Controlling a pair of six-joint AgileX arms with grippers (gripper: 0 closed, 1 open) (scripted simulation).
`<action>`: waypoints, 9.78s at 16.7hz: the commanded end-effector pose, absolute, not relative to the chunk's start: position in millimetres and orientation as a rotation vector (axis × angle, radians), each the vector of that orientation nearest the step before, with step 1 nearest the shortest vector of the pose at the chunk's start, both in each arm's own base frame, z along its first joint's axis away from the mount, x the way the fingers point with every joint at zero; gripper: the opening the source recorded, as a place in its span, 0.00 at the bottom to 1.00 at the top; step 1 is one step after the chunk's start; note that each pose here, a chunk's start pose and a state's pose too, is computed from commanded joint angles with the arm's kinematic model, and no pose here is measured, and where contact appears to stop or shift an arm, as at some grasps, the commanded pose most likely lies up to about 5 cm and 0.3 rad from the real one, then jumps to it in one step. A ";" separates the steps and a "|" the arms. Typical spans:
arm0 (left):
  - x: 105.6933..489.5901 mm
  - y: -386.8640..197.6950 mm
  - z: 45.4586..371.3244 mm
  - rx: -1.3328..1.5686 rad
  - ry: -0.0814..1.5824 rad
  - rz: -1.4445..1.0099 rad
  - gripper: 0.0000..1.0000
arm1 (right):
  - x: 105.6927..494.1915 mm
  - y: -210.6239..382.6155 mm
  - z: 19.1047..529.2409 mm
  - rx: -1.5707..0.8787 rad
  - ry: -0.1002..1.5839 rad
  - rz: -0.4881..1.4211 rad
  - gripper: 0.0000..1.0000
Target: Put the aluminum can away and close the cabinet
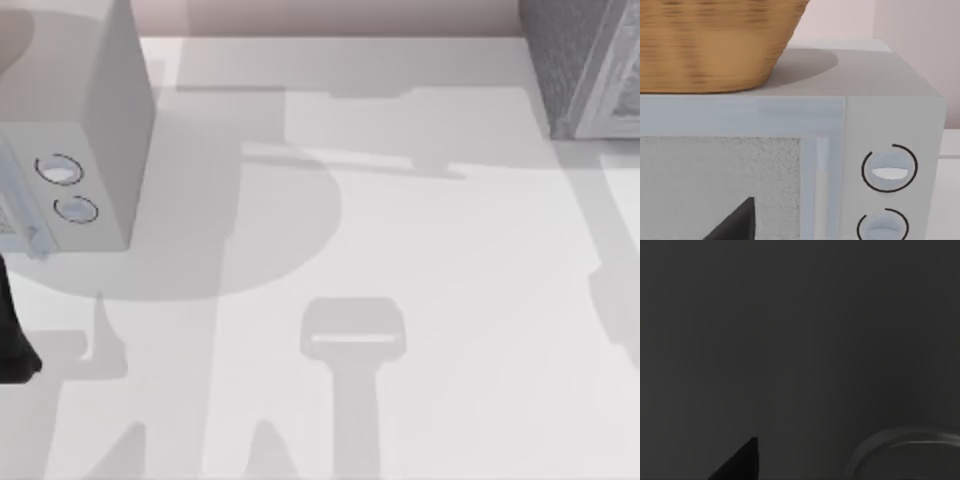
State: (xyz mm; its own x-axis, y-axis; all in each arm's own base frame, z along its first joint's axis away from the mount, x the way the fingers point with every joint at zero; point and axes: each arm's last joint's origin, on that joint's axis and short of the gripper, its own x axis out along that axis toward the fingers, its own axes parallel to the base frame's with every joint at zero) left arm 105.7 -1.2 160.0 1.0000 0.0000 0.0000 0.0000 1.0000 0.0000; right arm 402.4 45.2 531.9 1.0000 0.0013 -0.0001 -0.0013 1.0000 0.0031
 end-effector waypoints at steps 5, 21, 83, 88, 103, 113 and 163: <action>105.7 -1.2 160.0 0.000 0.000 0.000 1.00 | 370.1 38.7 542.0 0.001 -0.002 -0.001 1.00; 105.7 -1.2 160.0 0.000 0.000 0.000 1.00 | 142.8 4.6 373.8 -0.003 0.001 -0.008 1.00; 105.7 -1.2 160.0 0.000 0.000 0.000 1.00 | 178.8 -249.8 214.1 0.051 0.027 0.005 1.00; 105.7 -1.2 160.0 0.000 0.000 0.000 1.00 | 188.1 -267.1 263.6 0.048 0.025 0.004 1.00; 105.7 -1.2 160.0 0.000 0.000 0.000 1.00 | 176.6 -248.6 442.7 -0.034 -0.006 0.005 1.00; 105.7 -1.2 160.0 0.000 0.000 0.000 1.00 | 154.2 -200.1 509.2 0.004 0.007 0.004 1.00; 105.7 -1.2 160.0 0.000 0.000 0.000 1.00 | 235.8 92.2 514.2 0.003 -0.008 -0.023 1.00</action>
State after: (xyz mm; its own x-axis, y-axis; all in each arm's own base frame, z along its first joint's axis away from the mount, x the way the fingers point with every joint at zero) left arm 105.7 -1.2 160.0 1.0000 0.0000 0.0000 0.0000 1.0000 0.0000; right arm 235.8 92.2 514.2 0.9997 -0.0229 0.0081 0.0229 0.9997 0.0032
